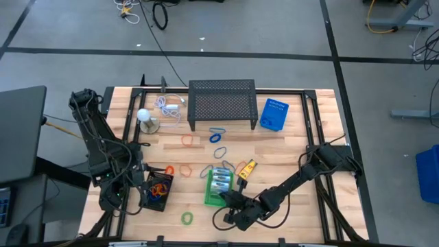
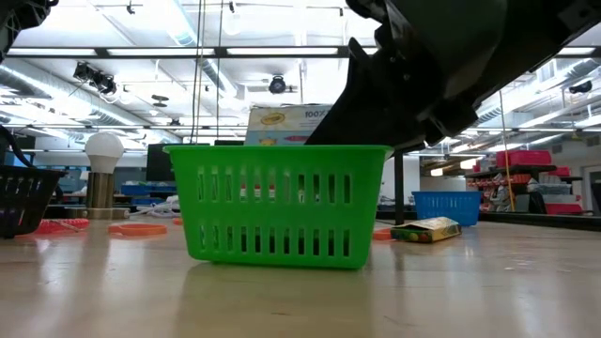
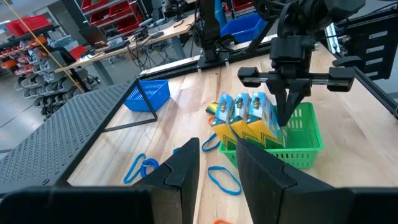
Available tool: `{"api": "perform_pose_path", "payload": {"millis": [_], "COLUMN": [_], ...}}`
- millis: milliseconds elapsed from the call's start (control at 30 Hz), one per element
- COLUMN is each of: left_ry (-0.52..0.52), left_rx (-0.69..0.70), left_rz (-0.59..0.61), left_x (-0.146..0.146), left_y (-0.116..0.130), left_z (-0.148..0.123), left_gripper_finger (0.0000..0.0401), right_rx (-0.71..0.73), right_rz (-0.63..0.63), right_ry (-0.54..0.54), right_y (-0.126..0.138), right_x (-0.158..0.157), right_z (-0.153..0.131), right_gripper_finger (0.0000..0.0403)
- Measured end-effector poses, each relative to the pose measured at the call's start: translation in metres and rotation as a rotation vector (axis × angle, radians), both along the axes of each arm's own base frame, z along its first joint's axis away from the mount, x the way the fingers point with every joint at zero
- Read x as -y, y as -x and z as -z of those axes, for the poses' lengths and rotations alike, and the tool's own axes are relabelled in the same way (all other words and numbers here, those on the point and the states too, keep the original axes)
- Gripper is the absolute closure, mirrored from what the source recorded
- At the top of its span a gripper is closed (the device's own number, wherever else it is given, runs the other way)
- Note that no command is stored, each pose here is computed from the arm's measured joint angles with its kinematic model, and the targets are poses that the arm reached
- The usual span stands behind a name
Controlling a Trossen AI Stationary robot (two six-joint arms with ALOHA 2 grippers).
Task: Pick & Place Office Desk Supplies
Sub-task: Put the crayon box into the green bin
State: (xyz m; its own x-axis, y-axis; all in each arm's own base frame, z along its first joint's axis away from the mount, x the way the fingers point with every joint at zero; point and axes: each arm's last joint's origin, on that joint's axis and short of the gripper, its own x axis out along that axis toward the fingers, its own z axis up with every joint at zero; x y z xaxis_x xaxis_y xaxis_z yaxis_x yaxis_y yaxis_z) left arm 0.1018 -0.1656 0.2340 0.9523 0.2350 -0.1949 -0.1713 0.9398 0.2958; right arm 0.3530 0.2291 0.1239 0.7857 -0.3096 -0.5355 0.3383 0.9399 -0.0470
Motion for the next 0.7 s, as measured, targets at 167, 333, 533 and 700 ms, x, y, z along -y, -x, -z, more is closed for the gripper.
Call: {"api": "perform_pose_path", "payload": {"millis": [167, 333, 533, 700], "left_ry": [0.001, 0.0, 0.0, 0.0], "left_rx": [0.0, 0.0, 0.0, 0.0], "left_rz": [0.0, 0.0, 0.0, 0.0], "left_x": [0.0, 0.0, 0.0, 0.0], "left_y": [0.0, 0.0, 0.0, 0.0], "left_z": [0.0, 0.0, 0.0, 0.0], "left_gripper_finger": [0.0286, 0.0286, 0.0286, 0.0286], "right_rx": [-0.017, -0.035, -0.027, -0.018], "right_rz": [-0.02, -0.058, -0.133, -0.137], "right_ry": [-0.002, -0.026, 0.021, 0.017], "right_y": [0.0, 0.002, 0.009, 0.009], "right_x": [0.0, -0.004, -0.018, -0.019], "right_z": [0.001, 0.001, -0.001, -0.002], "right_gripper_finger": [0.0403, 0.0403, 0.0403, 0.0403]}}
